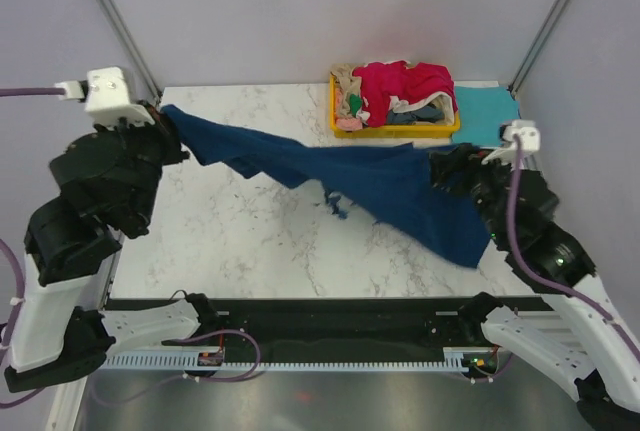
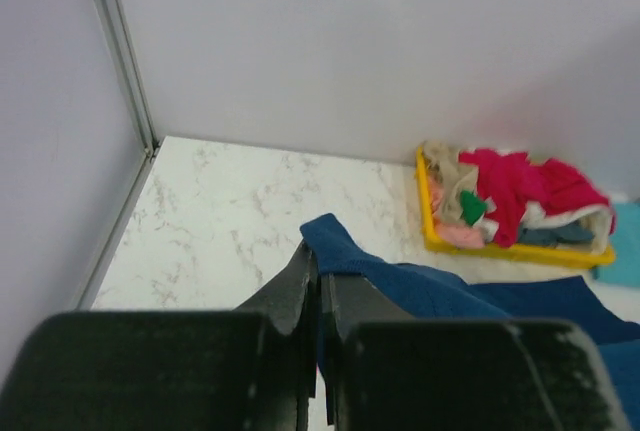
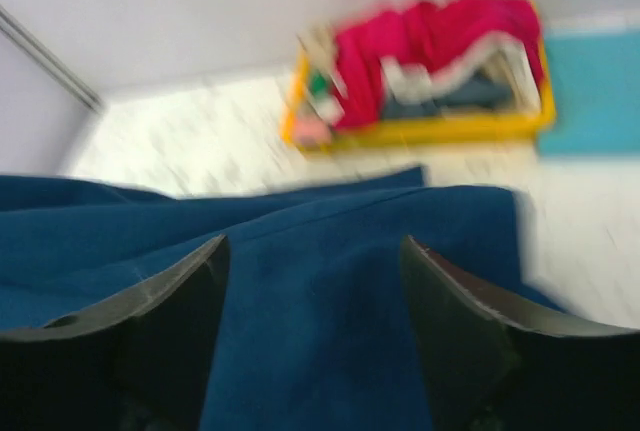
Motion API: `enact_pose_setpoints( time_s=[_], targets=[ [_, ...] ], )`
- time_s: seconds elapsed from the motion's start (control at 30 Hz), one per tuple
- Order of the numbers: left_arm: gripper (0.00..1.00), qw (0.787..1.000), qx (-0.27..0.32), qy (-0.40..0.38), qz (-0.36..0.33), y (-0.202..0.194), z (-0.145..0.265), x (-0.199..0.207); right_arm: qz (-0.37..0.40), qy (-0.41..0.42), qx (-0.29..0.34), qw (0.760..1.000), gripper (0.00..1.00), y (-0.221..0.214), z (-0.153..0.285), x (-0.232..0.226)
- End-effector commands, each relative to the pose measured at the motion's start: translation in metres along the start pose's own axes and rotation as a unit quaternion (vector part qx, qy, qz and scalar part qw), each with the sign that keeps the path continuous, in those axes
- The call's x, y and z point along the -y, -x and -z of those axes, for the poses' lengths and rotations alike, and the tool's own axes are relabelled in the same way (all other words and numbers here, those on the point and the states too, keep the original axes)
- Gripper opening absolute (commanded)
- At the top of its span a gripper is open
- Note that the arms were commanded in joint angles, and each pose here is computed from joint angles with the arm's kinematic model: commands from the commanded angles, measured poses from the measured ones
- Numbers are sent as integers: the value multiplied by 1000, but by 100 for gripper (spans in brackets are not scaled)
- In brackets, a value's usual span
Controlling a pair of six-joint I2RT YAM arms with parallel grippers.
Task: Fold and stack the t-shirts
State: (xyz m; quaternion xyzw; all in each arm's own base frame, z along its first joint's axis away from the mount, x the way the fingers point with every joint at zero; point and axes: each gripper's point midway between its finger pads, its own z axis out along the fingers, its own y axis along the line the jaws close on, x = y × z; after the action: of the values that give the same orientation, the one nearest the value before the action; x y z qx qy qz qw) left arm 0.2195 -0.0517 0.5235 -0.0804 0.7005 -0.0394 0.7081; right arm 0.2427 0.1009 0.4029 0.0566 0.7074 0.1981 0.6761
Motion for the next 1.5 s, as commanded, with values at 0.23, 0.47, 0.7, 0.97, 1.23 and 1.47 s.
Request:
enact_pose_setpoints(
  time_s=[0.23,0.47,0.7,0.97,1.23,1.47],
  targets=[
    [7,970,-233,-41,-62,-239,23,-1,-2,-86,-109,990,84,-104,3,49],
    [8,955,-279,-20,-95,-297,33,-20,-37,-66,-226,971,76,-199,-15,40],
    [9,955,-277,-15,-105,-298,29,-19,-131,-6,-336,933,49,-300,9,28],
    [8,947,-295,-16,-128,-309,26,-14,-128,3,-352,927,42,-329,4,26],
    [8,949,-291,-25,-116,-306,28,-13,-87,-22,-372,924,41,-350,-20,31],
    [8,949,-291,-29,-115,-307,29,-12,-57,-36,-372,926,42,-353,-35,36]
  ],
)
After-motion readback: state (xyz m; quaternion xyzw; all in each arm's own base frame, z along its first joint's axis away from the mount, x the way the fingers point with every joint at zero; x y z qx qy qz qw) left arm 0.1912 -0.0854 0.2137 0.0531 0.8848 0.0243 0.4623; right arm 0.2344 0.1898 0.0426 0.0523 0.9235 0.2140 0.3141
